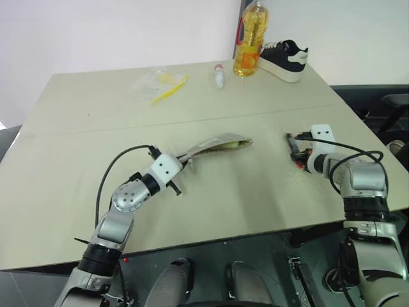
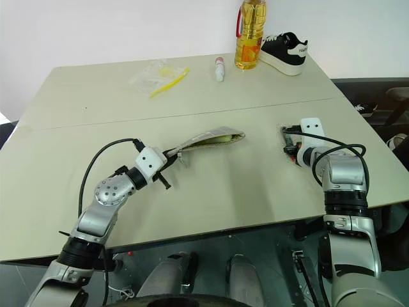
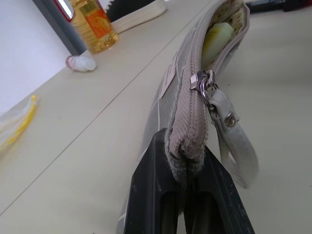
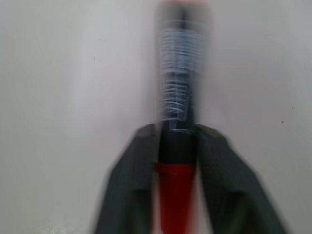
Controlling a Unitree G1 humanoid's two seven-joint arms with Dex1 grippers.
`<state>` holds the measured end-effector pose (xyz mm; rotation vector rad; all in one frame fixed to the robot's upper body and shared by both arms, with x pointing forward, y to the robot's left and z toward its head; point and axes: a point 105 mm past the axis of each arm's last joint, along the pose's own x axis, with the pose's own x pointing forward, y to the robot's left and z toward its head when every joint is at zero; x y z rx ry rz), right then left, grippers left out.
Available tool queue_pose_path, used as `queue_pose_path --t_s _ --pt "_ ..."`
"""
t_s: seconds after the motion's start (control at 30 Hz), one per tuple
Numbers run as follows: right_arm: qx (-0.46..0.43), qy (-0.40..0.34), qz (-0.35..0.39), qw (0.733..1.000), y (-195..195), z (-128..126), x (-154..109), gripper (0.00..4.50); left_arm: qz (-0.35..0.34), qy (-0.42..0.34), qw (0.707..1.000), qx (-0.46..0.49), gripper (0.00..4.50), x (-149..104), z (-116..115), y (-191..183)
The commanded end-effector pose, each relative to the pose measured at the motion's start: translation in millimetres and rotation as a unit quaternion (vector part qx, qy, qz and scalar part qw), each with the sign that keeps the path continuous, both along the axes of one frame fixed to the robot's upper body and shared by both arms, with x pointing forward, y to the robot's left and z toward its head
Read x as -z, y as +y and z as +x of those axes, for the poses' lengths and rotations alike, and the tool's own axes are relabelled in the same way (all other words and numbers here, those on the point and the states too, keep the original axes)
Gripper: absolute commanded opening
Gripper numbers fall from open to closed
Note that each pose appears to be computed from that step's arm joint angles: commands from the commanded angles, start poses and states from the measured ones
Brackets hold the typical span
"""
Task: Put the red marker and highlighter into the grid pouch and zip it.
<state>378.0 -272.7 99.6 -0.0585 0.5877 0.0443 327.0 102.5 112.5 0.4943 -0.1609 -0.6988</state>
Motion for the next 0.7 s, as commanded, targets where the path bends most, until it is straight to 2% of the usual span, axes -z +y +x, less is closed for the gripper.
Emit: queue_pose_path --t_s 0.03,0.13,0.3,0.4,0.7 --pt "-0.057 -0.057 -0.051 0.995 8 5 -34 0.40 -0.003 -0.021 1.000 -0.006 0.00 -10 2 5" --pt "-0.224 -0.109 -0.161 0.955 38 -8 -65 0.40 -0.002 -0.022 1.000 -0.008 0.00 -12 4 8" --pt "-0.441 -0.122 -0.187 0.869 86 -58 -81 0.40 -0.002 -0.024 1.000 -0.002 0.00 -14 4 9" --pt "-0.461 -0.114 -0.183 0.861 95 -66 -82 0.40 -0.008 -0.025 1.000 0.008 0.00 -16 3 7" --pt "-0.478 -0.118 -0.197 0.848 113 -59 -82 0.40 -0.016 -0.031 0.999 0.027 0.00 -23 -2 0"
